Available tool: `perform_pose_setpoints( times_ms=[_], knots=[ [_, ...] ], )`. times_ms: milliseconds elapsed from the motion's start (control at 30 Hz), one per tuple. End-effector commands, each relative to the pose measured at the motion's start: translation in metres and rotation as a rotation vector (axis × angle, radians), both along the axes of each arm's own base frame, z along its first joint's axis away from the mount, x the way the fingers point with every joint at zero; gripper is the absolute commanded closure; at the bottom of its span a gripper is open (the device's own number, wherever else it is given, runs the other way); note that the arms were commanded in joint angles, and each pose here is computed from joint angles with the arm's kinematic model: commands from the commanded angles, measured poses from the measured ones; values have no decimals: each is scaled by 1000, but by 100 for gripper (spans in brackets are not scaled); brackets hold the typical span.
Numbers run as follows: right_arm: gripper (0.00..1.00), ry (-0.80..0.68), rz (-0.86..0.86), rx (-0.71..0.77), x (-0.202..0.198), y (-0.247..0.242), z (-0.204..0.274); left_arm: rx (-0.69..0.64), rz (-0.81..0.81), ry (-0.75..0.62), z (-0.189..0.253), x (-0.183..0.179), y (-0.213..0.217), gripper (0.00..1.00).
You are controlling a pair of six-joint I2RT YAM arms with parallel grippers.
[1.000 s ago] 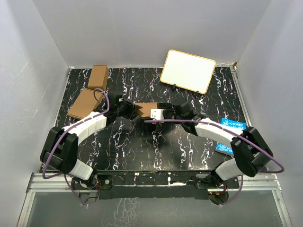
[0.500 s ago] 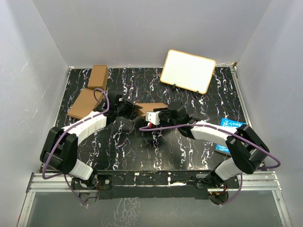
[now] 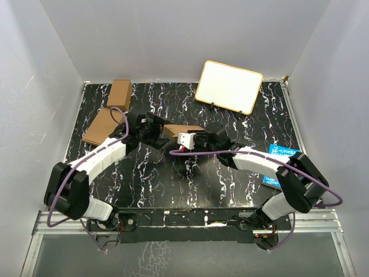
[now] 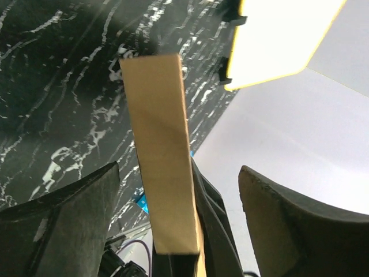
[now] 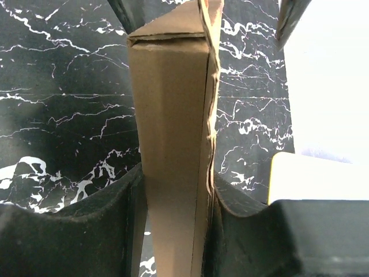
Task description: Fold the paper box
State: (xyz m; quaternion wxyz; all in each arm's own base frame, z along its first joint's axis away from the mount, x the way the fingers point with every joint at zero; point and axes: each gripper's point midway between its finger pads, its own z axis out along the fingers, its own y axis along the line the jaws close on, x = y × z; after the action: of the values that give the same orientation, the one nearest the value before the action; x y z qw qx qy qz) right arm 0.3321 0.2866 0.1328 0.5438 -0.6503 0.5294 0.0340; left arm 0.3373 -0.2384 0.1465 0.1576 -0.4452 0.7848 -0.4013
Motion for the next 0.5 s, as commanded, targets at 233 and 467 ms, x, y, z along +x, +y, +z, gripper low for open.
perform_pose_setpoints(
  times_ms=[233,467],
  knots=[
    [73,281,-74,380,23,-21,91,112,40,-370,94,-22,44,14],
    [74,736,-31,654,18,-45,129,259,-231,-879,134,-46,36,14]
  ],
)
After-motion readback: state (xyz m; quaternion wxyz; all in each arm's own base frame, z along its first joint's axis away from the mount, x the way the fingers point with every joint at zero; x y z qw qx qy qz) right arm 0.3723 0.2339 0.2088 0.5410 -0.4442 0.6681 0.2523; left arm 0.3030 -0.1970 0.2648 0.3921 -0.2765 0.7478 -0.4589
